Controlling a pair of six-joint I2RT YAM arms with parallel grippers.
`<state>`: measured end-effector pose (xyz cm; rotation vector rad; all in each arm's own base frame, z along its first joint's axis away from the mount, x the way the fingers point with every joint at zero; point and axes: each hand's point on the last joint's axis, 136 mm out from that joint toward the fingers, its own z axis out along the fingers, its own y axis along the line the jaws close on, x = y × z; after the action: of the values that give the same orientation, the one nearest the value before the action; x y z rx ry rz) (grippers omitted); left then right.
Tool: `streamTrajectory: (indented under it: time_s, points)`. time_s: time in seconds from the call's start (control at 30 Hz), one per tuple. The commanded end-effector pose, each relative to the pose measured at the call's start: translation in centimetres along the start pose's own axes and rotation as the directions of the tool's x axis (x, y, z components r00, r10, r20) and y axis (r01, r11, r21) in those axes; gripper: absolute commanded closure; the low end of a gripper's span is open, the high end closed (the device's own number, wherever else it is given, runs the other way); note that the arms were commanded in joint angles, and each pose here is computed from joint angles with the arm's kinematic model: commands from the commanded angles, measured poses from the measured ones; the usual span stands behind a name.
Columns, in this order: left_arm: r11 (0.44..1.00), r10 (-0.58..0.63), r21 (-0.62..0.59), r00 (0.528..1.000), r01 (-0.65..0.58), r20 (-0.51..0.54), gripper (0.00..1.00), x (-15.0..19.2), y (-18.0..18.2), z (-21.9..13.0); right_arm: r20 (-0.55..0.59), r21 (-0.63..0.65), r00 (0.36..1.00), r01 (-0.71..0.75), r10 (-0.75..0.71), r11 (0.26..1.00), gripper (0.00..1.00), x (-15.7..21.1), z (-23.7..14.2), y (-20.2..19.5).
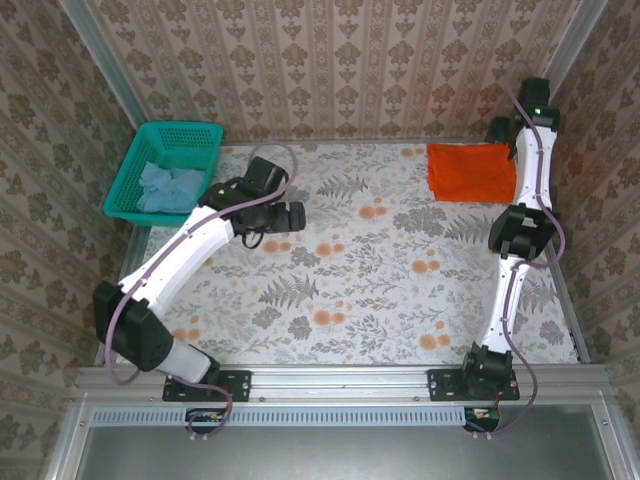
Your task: Fold and stack the t-shirts
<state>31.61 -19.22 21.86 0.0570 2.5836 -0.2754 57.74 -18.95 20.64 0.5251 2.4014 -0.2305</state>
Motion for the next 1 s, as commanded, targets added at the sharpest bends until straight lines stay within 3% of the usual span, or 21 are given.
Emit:
streamTrajectory:
  time_s: [0.0, 0.13, 0.27, 0.33, 0.43, 0.5, 0.7, 0.83, 0.97]
  points:
    - [0.999, -0.001, -0.036, 0.971, 0.01, 0.239, 0.03, -4.2, 1.5, -5.2, 0.059, -0.064, 0.996, 0.07, -0.066, 0.995, 0.16, -1.2, -9.4, 3.1]
    - [0.997, -0.015, -0.06, 0.89, 0.047, 0.456, 0.01, -7.0, 3.9, -9.2, 0.098, -0.18, 0.984, 0.166, -0.15, 0.97, 0.14, 0.0, -16.1, 7.1]
    - [0.986, -0.026, -0.113, 0.796, 0.118, 0.604, 0.0, -8.8, 7.6, -12.6, 0.162, -0.336, 0.973, 0.212, -0.166, 0.918, 0.11, 2.5, -22.3, 9.0]
    - [0.975, -0.024, -0.154, 0.758, 0.163, 0.652, 0.0, -9.0, 10.2, -13.8, 0.257, -0.397, 0.957, 0.233, -0.137, 0.888, 0.09, 3.6, -25.6, 9.1]
    - [0.957, 0.014, -0.218, 0.717, 0.193, 0.697, 0.02, -8.9, 13.2, -13.9, 0.427, -0.392, 0.903, 0.232, -0.047, 0.89, 0.0, 5.7, -28.4, 7.6]
    - [0.943, 0.076, -0.279, 0.697, 0.182, 0.713, 0.0, -8.6, 14.9, -13.1, 0.487, -0.377, 0.873, 0.176, 0.033, 0.909, 0.01, 7.7, -28.3, 6.2]
    - [0.898, 0.1, -0.382, 0.744, 0.218, 0.66, 0.0, -5.5, 19.8, -8.9, 0.426, -0.301, 0.899, 0.036, 0.101, 0.953, 0.01, 16.8, -22.2, 3.3]
    - [0.876, 0.06, -0.408, 0.782, 0.256, 0.62, 0.0, -1.4, 22.8, -5.7, 0.471, -0.236, 0.858, -0.101, 0.205, 0.966, 0.01, 21.1, -20.2, 0.6]
    - [0.885, 0.134, -0.45, 0.859, 0.121, 0.494, 0.0, 2.2, 23.7, -0.8, 0.436, -0.143, 0.876, -0.161, 0.208, 0.977, 0.01, 24.8, -17.8, -1.2]
